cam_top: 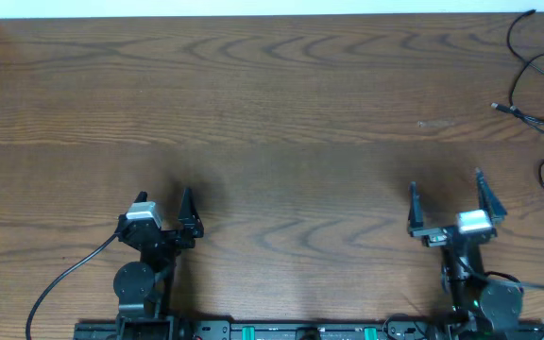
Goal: Untangle cables
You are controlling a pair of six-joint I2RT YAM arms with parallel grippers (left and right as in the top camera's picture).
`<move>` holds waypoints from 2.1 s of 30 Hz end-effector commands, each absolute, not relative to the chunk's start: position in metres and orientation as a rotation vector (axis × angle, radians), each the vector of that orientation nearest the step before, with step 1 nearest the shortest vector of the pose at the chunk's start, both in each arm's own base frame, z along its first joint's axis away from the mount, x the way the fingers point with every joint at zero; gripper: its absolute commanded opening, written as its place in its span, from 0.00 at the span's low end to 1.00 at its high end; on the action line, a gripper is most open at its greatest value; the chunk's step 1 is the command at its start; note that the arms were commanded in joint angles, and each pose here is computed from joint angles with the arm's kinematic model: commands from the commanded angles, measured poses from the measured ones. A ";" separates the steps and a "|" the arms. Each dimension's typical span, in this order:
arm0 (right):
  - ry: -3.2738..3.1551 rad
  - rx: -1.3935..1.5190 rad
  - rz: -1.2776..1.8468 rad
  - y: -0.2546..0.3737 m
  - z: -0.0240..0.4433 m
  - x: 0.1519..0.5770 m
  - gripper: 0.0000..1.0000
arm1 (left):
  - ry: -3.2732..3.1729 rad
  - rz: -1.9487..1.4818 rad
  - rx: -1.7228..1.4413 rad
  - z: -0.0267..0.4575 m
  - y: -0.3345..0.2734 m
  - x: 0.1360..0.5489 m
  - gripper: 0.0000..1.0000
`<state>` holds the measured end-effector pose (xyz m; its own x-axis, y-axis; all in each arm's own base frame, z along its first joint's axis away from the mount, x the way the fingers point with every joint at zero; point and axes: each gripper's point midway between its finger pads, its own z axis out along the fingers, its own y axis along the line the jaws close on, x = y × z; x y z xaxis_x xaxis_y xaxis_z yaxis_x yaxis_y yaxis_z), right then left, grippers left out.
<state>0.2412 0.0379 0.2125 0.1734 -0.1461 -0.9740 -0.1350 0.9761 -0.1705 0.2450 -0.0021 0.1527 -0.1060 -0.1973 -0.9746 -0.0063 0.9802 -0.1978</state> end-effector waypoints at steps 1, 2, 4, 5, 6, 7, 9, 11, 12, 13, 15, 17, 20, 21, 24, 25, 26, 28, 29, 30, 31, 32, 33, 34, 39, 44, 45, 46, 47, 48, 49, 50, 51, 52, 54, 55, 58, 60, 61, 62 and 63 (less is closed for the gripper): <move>1.589 -0.215 -0.023 0.030 0.167 0.245 0.99 | 1.719 -0.166 -0.158 0.137 -0.003 0.244 0.86; 1.640 -0.200 -0.011 0.029 0.155 0.244 0.99 | 1.720 -0.166 -0.158 0.137 -0.003 0.244 0.86; 1.633 -0.188 -0.021 0.025 0.157 0.245 0.99 | 1.719 -0.167 -0.158 0.137 -0.003 0.244 0.86; 1.636 -0.179 -0.029 0.023 0.157 0.245 0.99 | 1.719 -0.167 -0.158 0.137 -0.003 0.244 0.86; 1.637 -0.167 -0.041 0.019 0.157 0.245 0.99 | 1.719 -0.167 -0.158 0.137 -0.003 0.244 0.86; 1.637 -0.161 -0.047 0.017 0.157 0.246 0.99 | 1.719 -0.167 -0.158 0.137 -0.003 0.244 0.86; 1.638 -0.158 -0.050 0.016 0.157 0.246 0.99 | 1.719 -0.167 -0.158 0.137 -0.003 0.244 0.86; 1.638 -0.157 -0.050 0.016 0.157 0.246 0.99 | 1.719 -0.166 -0.158 0.137 -0.003 0.244 0.86; 1.638 -0.157 -0.050 0.016 0.157 0.246 0.99 | 1.719 -0.167 -0.158 0.137 -0.003 0.244 0.86; 1.638 -0.157 -0.050 0.016 0.157 0.246 0.99 | 1.719 -0.167 -0.158 0.137 -0.003 0.244 0.86; 1.638 -0.157 -0.050 0.016 0.157 0.246 0.99 | 1.719 -0.166 -0.158 0.137 -0.003 0.244 0.86; 1.638 -0.157 -0.050 0.016 0.157 0.246 0.99 | 1.719 -0.167 -0.157 0.137 -0.003 0.244 0.86; 1.638 -0.157 -0.050 0.016 0.157 0.246 0.99 | 1.720 -0.166 -0.158 0.137 -0.003 0.244 0.86; 1.638 -0.157 -0.050 0.016 0.157 0.246 0.99 | 1.719 -0.167 -0.158 0.137 -0.003 0.244 0.86; 1.638 -0.157 -0.050 0.016 0.157 0.246 0.99 | 1.719 -0.167 -0.158 0.137 -0.003 0.244 0.86; 1.638 -0.157 -0.050 0.016 0.157 0.246 0.99 | 1.719 -0.166 -0.158 0.137 -0.003 0.244 0.86; 1.638 -0.157 -0.050 0.016 0.157 0.246 0.99 | 1.719 -0.167 -0.158 0.137 -0.003 0.244 0.86; 1.638 -0.157 -0.050 0.016 0.157 0.246 0.99 | 1.719 -0.167 -0.158 0.137 -0.003 0.244 0.86; 1.638 -0.157 -0.050 0.016 0.157 0.246 0.99 | 1.720 -0.167 -0.157 0.137 -0.003 0.244 0.86; 1.638 -0.157 -0.050 0.016 0.157 0.246 0.99 | 1.719 -0.167 -0.158 0.137 -0.003 0.244 0.86; 1.638 -0.158 -0.050 0.016 0.157 0.246 0.99 | 1.719 -0.167 -0.158 0.137 -0.003 0.244 0.86; 1.638 -0.157 -0.050 0.016 0.157 0.246 0.99 | 1.719 -0.167 -0.158 0.137 -0.003 0.244 0.86; 1.638 -0.157 -0.050 0.016 0.157 0.246 0.99 | 1.720 -0.166 -0.158 0.137 -0.003 0.244 0.86; 1.638 -0.157 -0.050 0.016 0.157 0.246 0.99 | 1.719 -0.167 -0.158 0.137 -0.003 0.244 0.86; 1.638 -0.157 -0.050 0.016 0.157 0.246 0.99 | 1.719 -0.167 -0.157 0.137 -0.003 0.244 0.86; 1.638 -0.157 -0.050 0.016 0.157 0.246 0.99 | 1.719 -0.167 -0.158 0.137 -0.003 0.244 0.86; 1.638 -0.157 -0.050 0.016 0.157 0.246 0.99 | 1.719 -0.167 -0.158 0.137 -0.003 0.244 0.86; 1.638 -0.157 -0.050 0.016 0.157 0.246 0.99 | 1.719 -0.167 -0.158 0.137 -0.003 0.244 0.86; 1.638 -0.157 -0.050 0.016 0.157 0.246 0.99 | 1.719 -0.167 -0.158 0.137 -0.003 0.244 0.86; 1.638 -0.157 -0.050 0.016 0.157 0.246 0.99 | 1.719 -0.167 -0.158 0.137 -0.003 0.244 0.86; 1.638 -0.157 -0.050 0.016 0.157 0.246 0.99 | 1.719 -0.166 -0.158 0.137 -0.003 0.244 0.86; 1.638 -0.157 -0.050 0.016 0.157 0.246 0.99 | 1.719 -0.167 -0.158 0.137 -0.003 0.244 0.86; 1.638 -0.157 -0.050 0.016 0.157 0.246 0.99 | 1.719 -0.166 -0.158 0.137 -0.003 0.244 0.86; 1.638 -0.157 -0.050 0.016 0.157 0.246 0.99 | 1.720 -0.167 -0.158 0.137 -0.003 0.244 0.86; 1.638 -0.157 -0.050 0.016 0.157 0.246 0.99 | 1.719 -0.167 -0.158 0.137 -0.003 0.244 0.86; 1.638 -0.157 -0.050 0.016 0.157 0.246 0.99 | 1.719 -0.166 -0.158 0.137 -0.003 0.244 0.86; 1.638 -0.157 -0.050 0.016 0.157 0.246 0.99 | 1.719 -0.167 -0.158 0.137 -0.003 0.244 0.86; 1.638 -0.157 -0.050 0.016 0.157 0.246 0.99 | 1.719 -0.166 -0.158 0.137 -0.003 0.244 0.86; 1.638 -0.157 -0.050 0.016 0.157 0.246 0.99 | 1.719 -0.167 -0.158 0.137 -0.003 0.244 0.86; 1.638 -0.157 -0.050 0.016 0.157 0.246 0.99 | 1.719 -0.167 -0.158 0.137 -0.003 0.244 0.86; 1.638 -0.157 -0.050 0.016 0.157 0.246 0.99 | 1.719 -0.166 -0.158 0.137 -0.003 0.244 0.86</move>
